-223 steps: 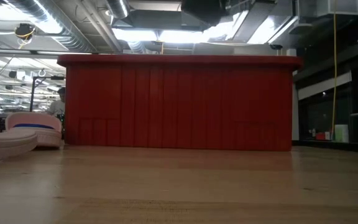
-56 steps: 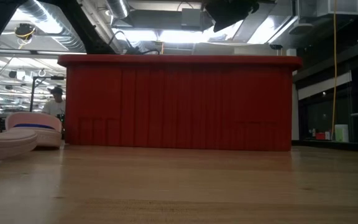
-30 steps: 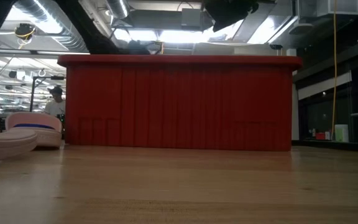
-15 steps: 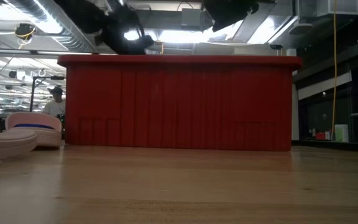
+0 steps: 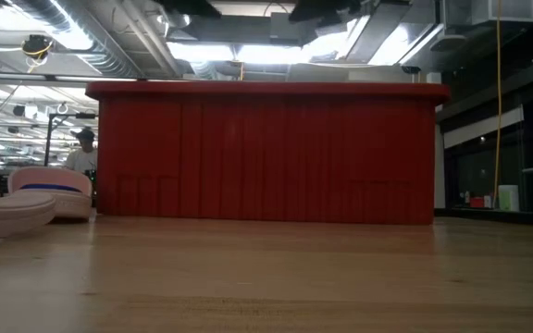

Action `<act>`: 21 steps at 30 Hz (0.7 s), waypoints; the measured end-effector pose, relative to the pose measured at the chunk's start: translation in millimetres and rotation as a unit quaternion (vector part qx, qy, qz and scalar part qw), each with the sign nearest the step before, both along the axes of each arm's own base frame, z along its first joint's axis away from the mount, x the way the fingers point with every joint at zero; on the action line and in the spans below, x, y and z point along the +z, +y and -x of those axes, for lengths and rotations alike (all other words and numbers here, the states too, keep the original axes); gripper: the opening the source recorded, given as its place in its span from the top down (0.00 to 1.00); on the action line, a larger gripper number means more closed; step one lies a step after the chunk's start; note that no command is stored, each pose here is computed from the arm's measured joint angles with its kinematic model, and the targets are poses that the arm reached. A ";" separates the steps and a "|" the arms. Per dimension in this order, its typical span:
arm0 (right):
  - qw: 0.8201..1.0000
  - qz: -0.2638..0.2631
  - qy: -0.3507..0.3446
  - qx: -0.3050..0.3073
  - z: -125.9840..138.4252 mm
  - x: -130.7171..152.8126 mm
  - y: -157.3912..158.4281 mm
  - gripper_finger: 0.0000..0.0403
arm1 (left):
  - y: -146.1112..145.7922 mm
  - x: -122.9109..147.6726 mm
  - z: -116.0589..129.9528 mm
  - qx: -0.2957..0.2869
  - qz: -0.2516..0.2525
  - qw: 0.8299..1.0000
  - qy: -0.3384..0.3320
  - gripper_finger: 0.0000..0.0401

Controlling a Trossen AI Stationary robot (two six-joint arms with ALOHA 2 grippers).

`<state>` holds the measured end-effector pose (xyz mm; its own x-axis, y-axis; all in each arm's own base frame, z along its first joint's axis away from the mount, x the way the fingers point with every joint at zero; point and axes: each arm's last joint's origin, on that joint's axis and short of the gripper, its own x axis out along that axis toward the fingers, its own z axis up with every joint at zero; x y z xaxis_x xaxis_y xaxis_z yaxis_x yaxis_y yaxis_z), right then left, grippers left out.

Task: Pick and place slides into bin
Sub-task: Put the bottom pink slide into the red bin

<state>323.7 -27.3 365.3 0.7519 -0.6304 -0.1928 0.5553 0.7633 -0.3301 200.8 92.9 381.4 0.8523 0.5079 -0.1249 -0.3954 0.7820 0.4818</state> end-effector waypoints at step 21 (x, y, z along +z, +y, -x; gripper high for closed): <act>0.985 -0.018 -0.036 0.170 -4.7 3.8 70.5 0.99 | -113.6 -11.4 9.3 -0.079 0.037 0.994 0.070 1.00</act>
<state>328.3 43.2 369.1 0.9305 -0.3343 -0.1498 0.2870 0.9194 -0.2689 191.5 -20.7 370.1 0.8922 0.3542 -0.2801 -0.1983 0.8646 0.4617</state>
